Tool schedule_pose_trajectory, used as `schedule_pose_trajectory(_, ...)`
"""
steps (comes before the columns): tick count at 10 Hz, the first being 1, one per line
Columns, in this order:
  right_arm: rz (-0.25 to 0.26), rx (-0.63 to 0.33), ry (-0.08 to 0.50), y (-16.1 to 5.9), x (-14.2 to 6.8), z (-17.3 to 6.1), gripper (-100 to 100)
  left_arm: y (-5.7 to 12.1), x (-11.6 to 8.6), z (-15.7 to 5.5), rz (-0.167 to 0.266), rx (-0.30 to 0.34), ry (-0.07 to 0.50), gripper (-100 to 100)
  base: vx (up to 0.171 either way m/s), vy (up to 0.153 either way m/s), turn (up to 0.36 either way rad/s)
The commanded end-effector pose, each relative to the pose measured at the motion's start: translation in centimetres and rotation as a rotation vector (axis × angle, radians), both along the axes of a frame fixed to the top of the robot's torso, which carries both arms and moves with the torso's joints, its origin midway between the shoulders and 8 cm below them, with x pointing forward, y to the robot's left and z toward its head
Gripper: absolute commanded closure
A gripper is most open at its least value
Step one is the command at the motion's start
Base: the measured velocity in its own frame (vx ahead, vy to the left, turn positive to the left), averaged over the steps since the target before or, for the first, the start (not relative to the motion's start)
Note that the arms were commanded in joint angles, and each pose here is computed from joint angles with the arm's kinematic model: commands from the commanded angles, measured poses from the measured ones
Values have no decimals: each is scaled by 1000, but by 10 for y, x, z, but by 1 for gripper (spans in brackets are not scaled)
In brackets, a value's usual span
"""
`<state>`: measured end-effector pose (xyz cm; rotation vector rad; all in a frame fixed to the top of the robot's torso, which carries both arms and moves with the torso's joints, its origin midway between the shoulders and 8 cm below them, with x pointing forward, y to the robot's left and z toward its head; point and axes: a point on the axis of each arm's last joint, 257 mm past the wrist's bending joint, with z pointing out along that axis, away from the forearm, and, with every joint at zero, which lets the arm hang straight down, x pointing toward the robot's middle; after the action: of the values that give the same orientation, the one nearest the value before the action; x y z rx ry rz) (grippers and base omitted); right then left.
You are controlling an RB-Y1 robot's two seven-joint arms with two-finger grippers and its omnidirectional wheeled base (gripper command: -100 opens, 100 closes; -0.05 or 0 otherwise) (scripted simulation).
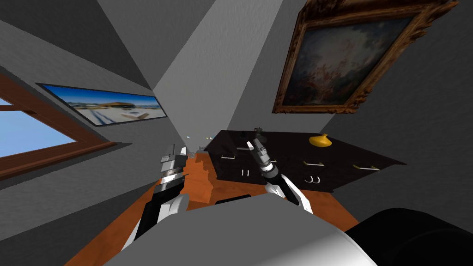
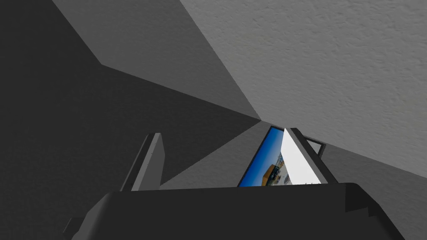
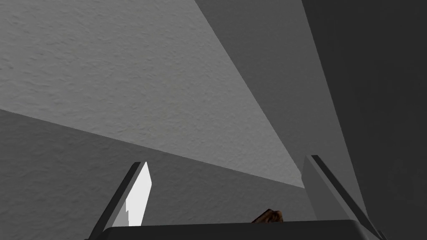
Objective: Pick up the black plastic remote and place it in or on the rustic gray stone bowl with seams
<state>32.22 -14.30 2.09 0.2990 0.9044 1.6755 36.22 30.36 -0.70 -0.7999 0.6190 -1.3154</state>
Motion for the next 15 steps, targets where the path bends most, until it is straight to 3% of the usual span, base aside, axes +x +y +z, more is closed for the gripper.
schedule_pose_trajectory(1,30,-38,14,6,0,-9,-100,0,0,0,0,0,0,0,-51,101,10)
schedule_pose_trajectory(4,111,-143,75,25,-2,-51,-100,0,0,0,0,0,0,0,-73,104,39)
schedule_pose_trajectory(5,119,-166,78,26,-3,-55,-100,0,0,0,0,0,0,0,-64,89,27)
schedule_pose_trajectory(6,148,-209,111,32,-3,-78,-100,0,0,0,0,0,0,0,-91,96,80)
schedule_pose_trajectory(8,160,-245,117,31,-5,-83,-100,0,0,0,0,0,0,0,-42,69,11)
schedule_pose_trajectory(9,188,-303,154,35,-7,-110,-100,0,0,0,0,0,0,0,-32,70,86)
schedule_pose_trajectory(10,196,-329,159,33,-8,-114,-100,0,0,0,0,0,0,0,-41,84,52)
schedule_pose_trajectory(11,222,-380,191,35,-12,-139,-100,0,0,0,0,0,0,0,-41,125,91)
schedule_pose_trajectory(14,258,-500,243,25,-18,-178,-100,0,0,0,0,0,0,0,-51,112,78)
schedule_pose_trajectory(15,261,-515,246,23,-19,-181,-100,0,0,0,0,0,0,0,-16,26,-12)
